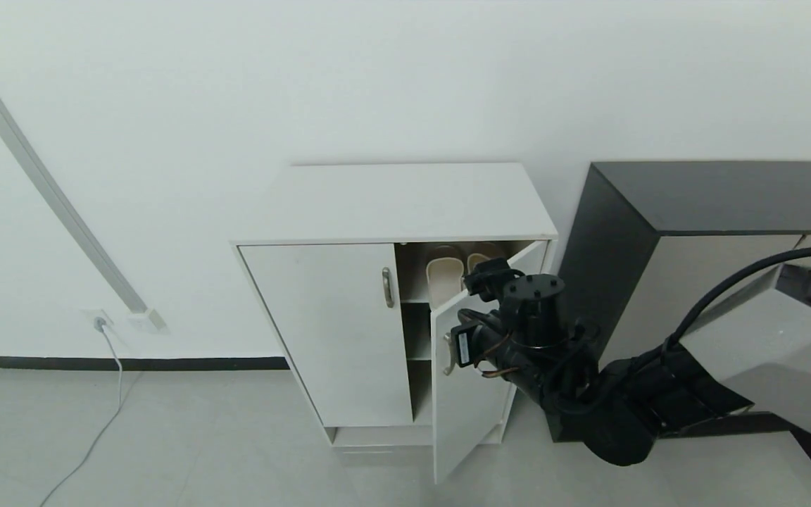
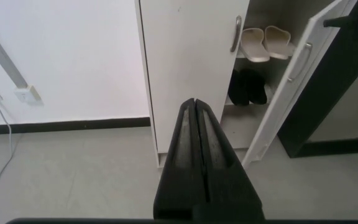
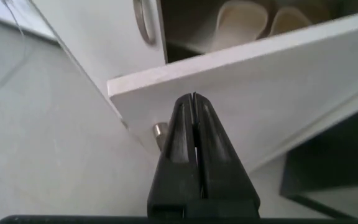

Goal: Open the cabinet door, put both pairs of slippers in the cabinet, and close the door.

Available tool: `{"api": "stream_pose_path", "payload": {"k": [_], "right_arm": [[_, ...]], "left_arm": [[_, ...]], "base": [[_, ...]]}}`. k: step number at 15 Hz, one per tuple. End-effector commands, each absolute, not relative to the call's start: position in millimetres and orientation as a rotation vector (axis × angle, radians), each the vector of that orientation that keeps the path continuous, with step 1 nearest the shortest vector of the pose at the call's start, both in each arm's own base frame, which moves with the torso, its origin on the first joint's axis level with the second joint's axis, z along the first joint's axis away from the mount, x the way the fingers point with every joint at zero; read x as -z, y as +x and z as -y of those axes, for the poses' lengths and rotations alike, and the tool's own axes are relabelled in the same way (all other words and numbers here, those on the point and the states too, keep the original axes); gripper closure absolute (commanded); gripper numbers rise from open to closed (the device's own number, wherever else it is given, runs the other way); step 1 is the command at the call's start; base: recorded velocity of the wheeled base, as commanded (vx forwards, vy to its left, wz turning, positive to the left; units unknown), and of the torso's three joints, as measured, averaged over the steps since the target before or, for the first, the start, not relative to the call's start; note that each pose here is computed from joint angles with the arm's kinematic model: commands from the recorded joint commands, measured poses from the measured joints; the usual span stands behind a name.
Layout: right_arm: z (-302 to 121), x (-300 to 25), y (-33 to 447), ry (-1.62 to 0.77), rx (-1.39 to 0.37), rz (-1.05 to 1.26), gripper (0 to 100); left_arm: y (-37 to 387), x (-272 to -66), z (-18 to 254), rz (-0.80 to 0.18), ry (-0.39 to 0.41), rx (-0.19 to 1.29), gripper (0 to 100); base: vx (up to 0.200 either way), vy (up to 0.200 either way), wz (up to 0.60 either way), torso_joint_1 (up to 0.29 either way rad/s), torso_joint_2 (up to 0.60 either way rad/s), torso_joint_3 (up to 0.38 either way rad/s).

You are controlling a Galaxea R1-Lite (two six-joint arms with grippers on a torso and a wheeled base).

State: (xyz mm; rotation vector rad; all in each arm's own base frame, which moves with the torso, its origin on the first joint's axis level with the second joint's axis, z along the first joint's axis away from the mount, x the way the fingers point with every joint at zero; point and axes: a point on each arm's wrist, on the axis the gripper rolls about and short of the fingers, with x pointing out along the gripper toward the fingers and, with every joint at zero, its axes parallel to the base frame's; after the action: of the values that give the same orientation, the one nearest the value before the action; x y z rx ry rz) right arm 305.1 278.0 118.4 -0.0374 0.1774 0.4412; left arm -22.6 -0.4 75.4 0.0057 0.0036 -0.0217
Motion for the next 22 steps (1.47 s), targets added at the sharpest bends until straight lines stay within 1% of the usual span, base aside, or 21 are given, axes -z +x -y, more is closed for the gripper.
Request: {"api": "stream_pose_path", "payload": {"k": [1, 5, 8, 10, 15, 17, 22], "right_arm": [[-285, -108, 313, -0.023, -0.454, -0.157, 100], [-277, -109, 304, 0.029, -0.474, -0.107, 100], [-256, -102, 279, 0.020, -0.558, -0.131, 100], [-247, -101, 268, 0.016, -0.572, -0.141, 100], [-232, -100, 239, -0.003, -0.598, -0.176, 100], [-228, -95, 226, -0.017, -0.615, -0.198, 100], [-235, -88, 234, -0.018, -0.613, -0.199, 100]], "left_arm": [[-23, -75, 0, -0.005, 0.006, 0.021, 100], [-23, -75, 0, -0.005, 0.006, 0.021, 100], [-23, -75, 0, -0.005, 0.006, 0.021, 100], [-23, -75, 0, -0.005, 0.008, 0.021, 100], [-23, -75, 0, -0.005, 0.006, 0.021, 100], [-23, -75, 0, -0.005, 0.006, 0.021, 100], [-23, -75, 0, -0.005, 0.006, 0.021, 100]], "base": [[0.000, 0.000, 0.00, 0.000, 0.00, 0.000], [0.000, 0.000, 0.00, 0.000, 0.00, 0.000], [0.000, 0.000, 0.00, 0.000, 0.00, 0.000], [0.000, 0.000, 0.00, 0.000, 0.00, 0.000], [0.200, 0.000, 0.00, -0.001, 0.00, 0.005], [0.200, 0.000, 0.00, 0.007, 0.00, 0.002], [0.000, 0.000, 0.00, 0.000, 0.00, 0.000]]}}
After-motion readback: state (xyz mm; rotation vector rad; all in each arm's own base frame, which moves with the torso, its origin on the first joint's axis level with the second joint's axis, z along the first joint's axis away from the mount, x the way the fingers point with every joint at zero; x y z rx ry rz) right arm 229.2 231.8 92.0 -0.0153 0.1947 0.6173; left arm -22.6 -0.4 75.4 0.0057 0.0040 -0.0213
